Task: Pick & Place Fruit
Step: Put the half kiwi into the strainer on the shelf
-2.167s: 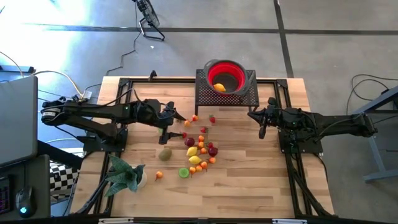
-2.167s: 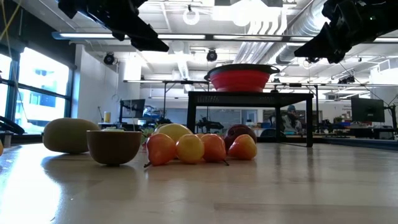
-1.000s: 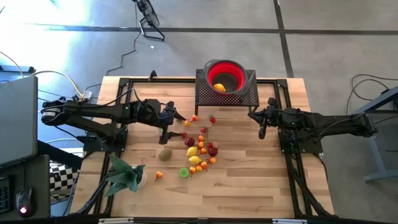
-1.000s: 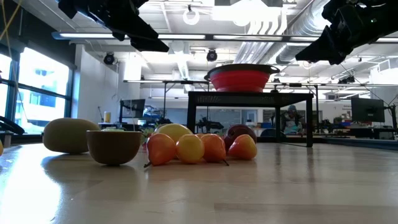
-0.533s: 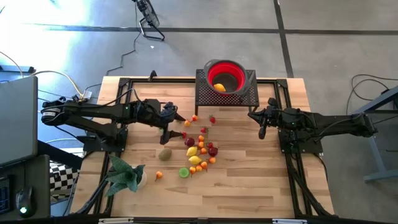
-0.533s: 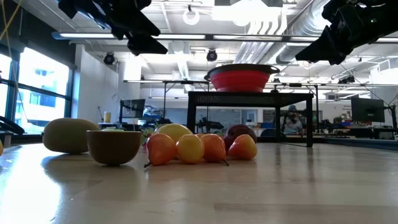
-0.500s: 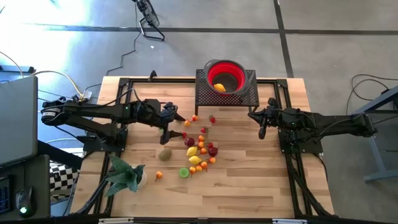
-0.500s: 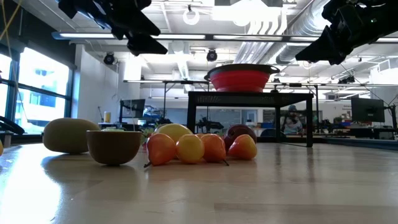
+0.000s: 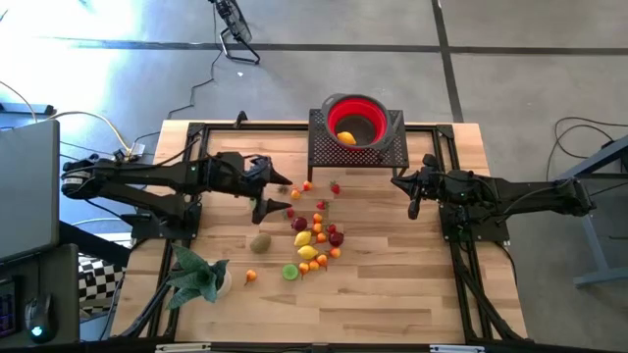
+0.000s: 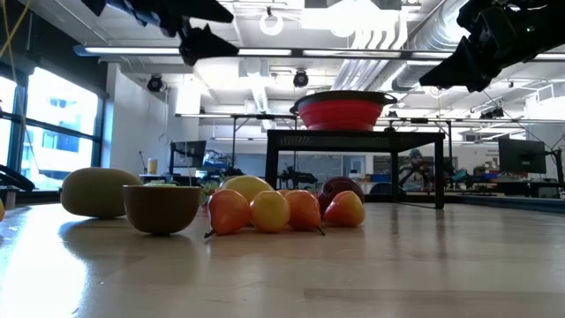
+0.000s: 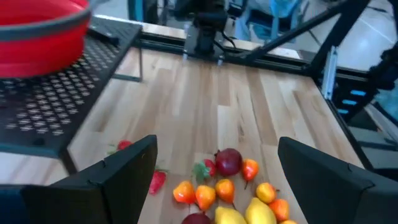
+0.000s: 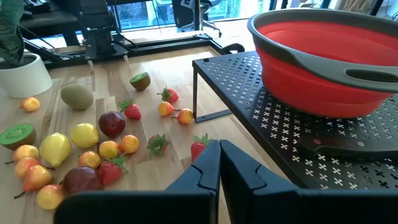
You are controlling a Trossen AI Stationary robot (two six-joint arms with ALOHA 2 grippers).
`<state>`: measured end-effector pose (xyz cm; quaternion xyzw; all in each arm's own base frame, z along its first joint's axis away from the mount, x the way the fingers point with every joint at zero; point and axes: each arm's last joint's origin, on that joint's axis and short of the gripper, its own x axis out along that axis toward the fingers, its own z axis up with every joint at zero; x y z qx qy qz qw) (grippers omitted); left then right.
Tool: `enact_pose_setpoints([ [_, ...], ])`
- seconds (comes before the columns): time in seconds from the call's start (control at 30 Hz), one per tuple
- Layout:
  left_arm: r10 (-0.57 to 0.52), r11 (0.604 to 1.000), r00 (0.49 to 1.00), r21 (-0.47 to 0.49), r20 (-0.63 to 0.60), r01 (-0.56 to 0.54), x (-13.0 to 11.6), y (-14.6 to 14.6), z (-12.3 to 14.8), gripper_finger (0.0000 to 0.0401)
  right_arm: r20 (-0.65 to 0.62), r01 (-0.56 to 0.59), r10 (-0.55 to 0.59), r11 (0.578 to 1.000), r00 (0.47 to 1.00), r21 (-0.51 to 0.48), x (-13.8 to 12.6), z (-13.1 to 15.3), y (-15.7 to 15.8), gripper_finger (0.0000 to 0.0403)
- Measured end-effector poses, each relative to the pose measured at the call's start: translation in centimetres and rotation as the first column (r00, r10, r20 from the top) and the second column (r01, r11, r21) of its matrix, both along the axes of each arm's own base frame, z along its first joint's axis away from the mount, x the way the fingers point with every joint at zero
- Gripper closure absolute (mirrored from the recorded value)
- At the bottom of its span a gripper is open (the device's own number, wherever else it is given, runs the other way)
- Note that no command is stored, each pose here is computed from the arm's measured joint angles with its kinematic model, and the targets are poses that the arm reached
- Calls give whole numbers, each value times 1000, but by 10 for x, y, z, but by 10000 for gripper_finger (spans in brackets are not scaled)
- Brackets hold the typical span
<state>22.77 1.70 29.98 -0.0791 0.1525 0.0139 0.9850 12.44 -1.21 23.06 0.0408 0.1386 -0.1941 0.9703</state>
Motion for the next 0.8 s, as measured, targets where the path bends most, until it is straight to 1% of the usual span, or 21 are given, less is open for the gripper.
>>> enact_pose_setpoints([
  [0.1, 49, 999, 998, 16, 37, -49, -6, 1, 13, 72, 0, -2, 2, 1000, 1000, 1, 0, 0, 0, 400],
  [0.2, 75, 997, 995, 24, 67, -77, -12, 1, 21, 72, 3, -3, 3, 1000, 1000, 1, 0, 0, 0, 400],
  [0.33, 77, 997, 995, 21, 57, -79, -14, 1, 21, 72, 7, -2, 2, 1000, 1000, 1, 0, 1, 0, 400],
  [0.4, 83, 997, 996, 2, 38, -83, -15, 1, 19, 72, 6, -2, 2, 1000, 1000, 1, 0, 1, 0, 400],
  [0.5, 58, 998, 998, -28, 23, -58, -15, 0, 18, 72, 7, -3, 3, 1000, 1000, 1, 0, 1, 0, 400],
  [0.67, 29, 999, 999, -44, 36, -27, -14, -1, 19, 72, 7, -6, 6, 1000, 1000, 2, 0, 1, 0, 400],
  [0.8, 19, 998, 999, -54, 32, -17, -14, -1, 19, 72, 7, -51, 51, 999, 999, 15, 1, 0, 1, 400],
])
